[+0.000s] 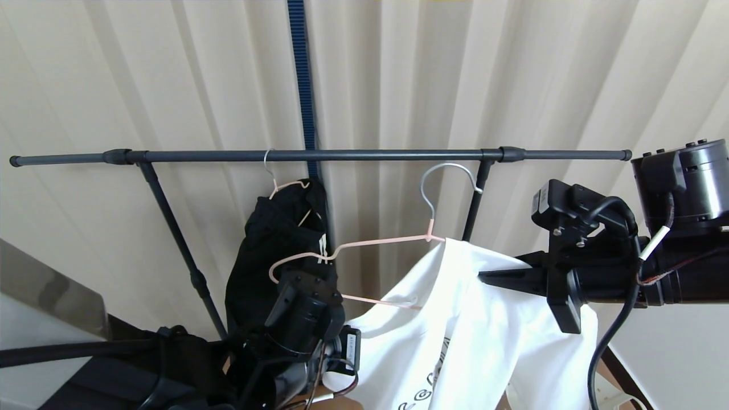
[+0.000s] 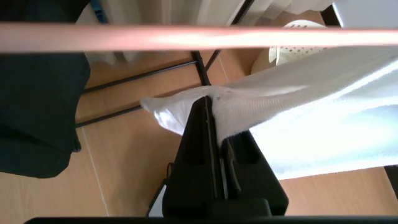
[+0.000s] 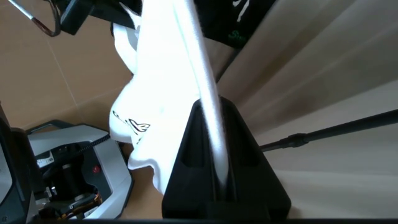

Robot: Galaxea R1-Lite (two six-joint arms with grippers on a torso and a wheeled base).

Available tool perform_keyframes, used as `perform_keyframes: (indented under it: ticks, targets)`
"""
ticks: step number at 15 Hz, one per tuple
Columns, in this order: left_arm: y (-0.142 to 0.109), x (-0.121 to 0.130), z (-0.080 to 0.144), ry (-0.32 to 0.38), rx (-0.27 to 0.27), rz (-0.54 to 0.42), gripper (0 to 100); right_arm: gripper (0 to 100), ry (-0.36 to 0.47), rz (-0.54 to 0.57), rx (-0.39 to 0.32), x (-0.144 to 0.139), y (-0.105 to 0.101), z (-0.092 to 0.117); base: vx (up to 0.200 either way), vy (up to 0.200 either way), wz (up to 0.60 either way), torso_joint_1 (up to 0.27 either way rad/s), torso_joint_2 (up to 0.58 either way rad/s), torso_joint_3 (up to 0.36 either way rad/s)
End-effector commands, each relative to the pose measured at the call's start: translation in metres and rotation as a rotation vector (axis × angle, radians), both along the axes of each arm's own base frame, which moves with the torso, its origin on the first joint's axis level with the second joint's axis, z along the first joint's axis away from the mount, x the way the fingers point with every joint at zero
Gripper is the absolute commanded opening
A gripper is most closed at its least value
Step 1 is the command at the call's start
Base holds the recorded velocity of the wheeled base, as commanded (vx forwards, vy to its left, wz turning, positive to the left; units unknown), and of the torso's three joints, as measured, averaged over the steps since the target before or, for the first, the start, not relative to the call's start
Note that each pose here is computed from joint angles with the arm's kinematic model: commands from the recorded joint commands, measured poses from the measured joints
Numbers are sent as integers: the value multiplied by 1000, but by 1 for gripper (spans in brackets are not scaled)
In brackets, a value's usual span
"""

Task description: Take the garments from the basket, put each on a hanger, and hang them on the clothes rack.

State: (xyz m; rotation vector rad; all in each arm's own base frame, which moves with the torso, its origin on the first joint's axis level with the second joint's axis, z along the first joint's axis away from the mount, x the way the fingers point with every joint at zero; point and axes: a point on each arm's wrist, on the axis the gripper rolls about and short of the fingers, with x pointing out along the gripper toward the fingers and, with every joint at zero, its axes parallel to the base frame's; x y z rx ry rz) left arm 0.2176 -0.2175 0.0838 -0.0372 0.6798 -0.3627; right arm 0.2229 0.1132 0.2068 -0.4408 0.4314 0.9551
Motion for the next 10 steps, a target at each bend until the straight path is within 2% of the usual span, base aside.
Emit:
perform_keyframes:
  ticks: [1, 10]
  targets:
    - [7, -4, 13, -29, -25, 7, 0, 0, 4, -5, -4, 1, -1, -2, 0, 0, 0, 0, 0, 0]
    - [38, 9, 34, -94, -43, 118, 0, 0, 10, -21, -10, 3, -5, -4, 0, 0, 0, 0, 0, 0]
